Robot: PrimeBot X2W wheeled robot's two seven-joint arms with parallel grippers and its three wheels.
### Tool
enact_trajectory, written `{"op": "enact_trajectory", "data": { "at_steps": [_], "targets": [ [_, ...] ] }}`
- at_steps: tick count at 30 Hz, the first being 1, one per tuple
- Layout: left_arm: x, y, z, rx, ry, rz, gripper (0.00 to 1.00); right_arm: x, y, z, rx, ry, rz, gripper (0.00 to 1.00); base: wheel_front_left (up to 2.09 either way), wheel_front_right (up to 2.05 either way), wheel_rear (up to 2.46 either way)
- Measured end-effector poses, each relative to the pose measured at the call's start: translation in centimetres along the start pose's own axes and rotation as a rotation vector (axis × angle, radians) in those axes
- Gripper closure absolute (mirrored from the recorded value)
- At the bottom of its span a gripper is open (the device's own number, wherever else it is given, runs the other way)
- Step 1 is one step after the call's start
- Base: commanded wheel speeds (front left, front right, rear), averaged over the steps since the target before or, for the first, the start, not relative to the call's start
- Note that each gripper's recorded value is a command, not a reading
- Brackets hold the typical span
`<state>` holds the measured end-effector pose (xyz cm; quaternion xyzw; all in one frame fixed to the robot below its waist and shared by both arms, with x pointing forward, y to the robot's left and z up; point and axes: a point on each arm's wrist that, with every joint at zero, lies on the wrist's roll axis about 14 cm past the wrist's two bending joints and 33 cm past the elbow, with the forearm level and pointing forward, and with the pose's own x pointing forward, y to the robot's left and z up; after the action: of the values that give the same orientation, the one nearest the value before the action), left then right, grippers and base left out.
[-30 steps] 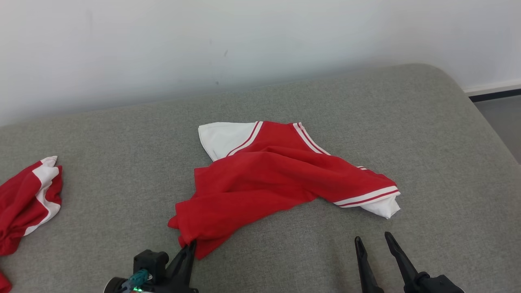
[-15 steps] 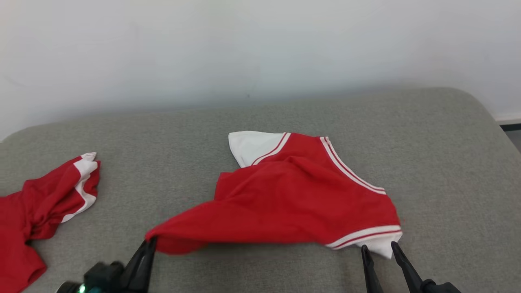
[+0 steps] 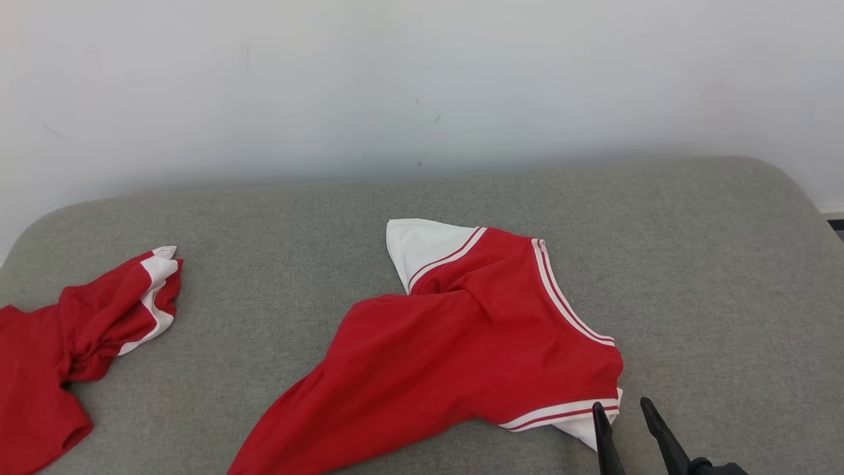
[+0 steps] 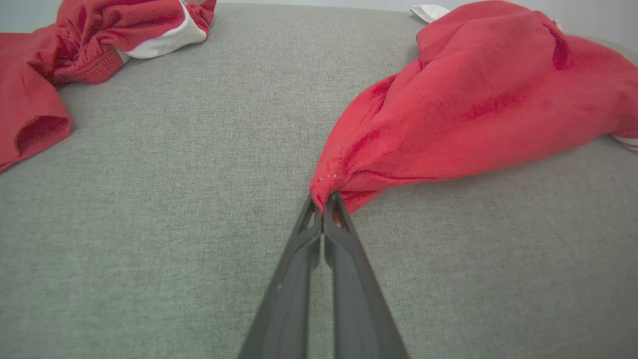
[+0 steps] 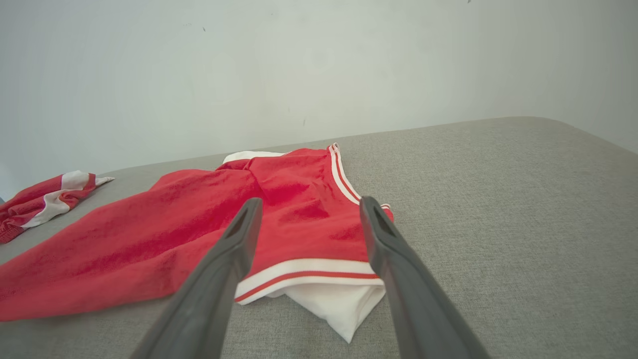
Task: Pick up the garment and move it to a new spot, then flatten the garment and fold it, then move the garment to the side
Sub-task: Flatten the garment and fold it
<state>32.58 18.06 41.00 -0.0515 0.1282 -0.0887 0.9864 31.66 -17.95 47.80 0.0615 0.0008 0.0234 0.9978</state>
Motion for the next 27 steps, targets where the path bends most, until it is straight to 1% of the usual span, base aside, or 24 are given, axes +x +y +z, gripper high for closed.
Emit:
{"op": "enact_trajectory", "data": {
  "at_steps": [1,2,7,13,15,16,17,21,23,27],
  "targets": [
    [-0.1,-0.1,-0.6,-0.007,0.016,0.001,0.54,-0.1,0.0,0.0,0.001,0.000,-0.001,0.00,0.00,0.00,0.00],
    [-0.2,-0.3,-0.8,-0.006,0.023,0.001,0.00,-0.1,-0.1,0.0,0.001,0.000,-0.003,0.00,0.00,0.00,0.00],
    [0.3,-0.4,1.7,-0.028,-0.064,0.017,0.00,0.0,-0.4,0.4,-0.001,-0.013,-0.009,0.00,0.00,0.00,0.00],
    [0.0,0.9,6.1,-0.045,-0.216,0.066,0.00,0.2,-0.9,0.8,-0.006,-0.026,-0.021,0.00,0.00,0.00,0.00],
    [-0.2,1.3,7.6,-0.035,-0.265,0.086,0.00,0.3,-1.1,0.9,-0.008,-0.030,-0.027,0.00,0.00,0.00,0.00],
    [-0.5,1.8,9.5,-0.022,-0.326,0.107,0.00,0.4,-1.4,1.0,-0.010,-0.032,-0.034,0.00,0.00,0.00,0.00],
    [-0.8,2.2,10.4,-0.009,-0.354,0.122,0.00,0.4,-1.6,1.1,-0.011,-0.033,-0.040,0.00,0.00,0.00,0.00],
    [-1.8,3.4,13.1,0.030,-0.446,0.194,0.00,0.2,-2.5,0.6,-0.014,-0.019,-0.067,0.00,0.00,0.00,0.00],
    [-2.2,3.8,13.7,0.062,-0.462,0.217,0.00,0.0,-3.0,0.1,-0.015,-0.002,-0.081,0.00,0.00,0.00,0.00],
    [-2.5,4.0,12.8,0.102,-0.431,0.231,0.00,0.0,-3.0,-1.2,-0.038,0.044,-0.080,0.00,0.00,0.00,0.00]
  ]
}}
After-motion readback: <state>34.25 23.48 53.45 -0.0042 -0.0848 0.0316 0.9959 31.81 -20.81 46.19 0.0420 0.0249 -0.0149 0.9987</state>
